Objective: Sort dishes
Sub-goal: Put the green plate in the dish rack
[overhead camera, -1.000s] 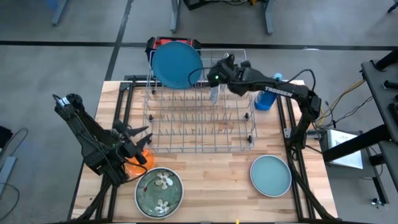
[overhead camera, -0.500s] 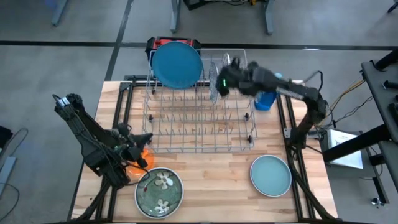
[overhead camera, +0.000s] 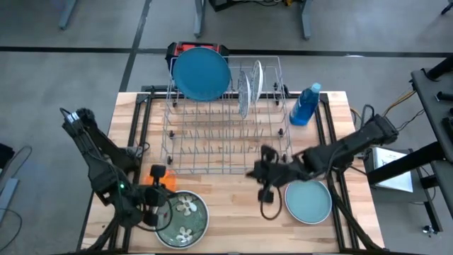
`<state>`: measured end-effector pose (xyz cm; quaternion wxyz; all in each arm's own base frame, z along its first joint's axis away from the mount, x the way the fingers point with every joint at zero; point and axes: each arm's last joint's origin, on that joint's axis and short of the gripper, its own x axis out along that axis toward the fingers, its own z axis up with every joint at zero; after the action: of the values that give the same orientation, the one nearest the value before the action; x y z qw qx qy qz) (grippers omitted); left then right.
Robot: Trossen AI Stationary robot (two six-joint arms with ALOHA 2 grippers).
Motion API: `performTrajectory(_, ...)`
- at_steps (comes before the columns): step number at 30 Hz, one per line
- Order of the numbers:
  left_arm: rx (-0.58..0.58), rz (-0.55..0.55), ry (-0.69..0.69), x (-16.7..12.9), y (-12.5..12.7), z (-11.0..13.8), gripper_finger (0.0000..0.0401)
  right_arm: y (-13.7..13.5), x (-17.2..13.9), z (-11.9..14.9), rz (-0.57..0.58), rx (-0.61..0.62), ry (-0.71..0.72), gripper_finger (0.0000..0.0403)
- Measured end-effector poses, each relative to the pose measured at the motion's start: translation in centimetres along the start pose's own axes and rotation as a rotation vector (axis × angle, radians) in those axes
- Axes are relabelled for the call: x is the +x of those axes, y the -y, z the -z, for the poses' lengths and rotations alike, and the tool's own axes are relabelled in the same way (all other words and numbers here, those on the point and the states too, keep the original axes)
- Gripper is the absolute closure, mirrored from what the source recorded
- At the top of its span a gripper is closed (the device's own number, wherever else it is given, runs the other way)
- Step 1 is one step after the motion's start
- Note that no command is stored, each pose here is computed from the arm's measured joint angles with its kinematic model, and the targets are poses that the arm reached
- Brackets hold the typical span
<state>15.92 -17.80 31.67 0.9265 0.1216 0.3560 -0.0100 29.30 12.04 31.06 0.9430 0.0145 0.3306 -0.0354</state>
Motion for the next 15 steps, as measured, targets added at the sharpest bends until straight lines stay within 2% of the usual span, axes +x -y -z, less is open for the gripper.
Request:
performTrajectory(2, -0.02, 0.027, -0.04, 0.6, 0.6, 0.2, 0.0401, -1.2, 1.1, 1.0, -0.09, 0.027, 0.047, 0.0395)
performTrajectory(6, -0.02, 0.092, -0.144, 2.0, 2.1, 0.7, 0.0401, -2.5, 3.0, 3.0, -0.166, 0.157, 0.111, 0.0395)
performTrajectory(10, -0.018, 0.175, -0.246, 3.3, 3.7, 1.2, 0.0401, -3.1, 5.7, 5.1, -0.189, 0.309, 0.118, 0.0394)
performTrajectory(15, -0.001, 0.184, -0.322, 4.5, 5.7, 2.3, 0.0401, -4.9, 7.6, 6.3, -0.219, 0.38, 0.065, 0.0393)
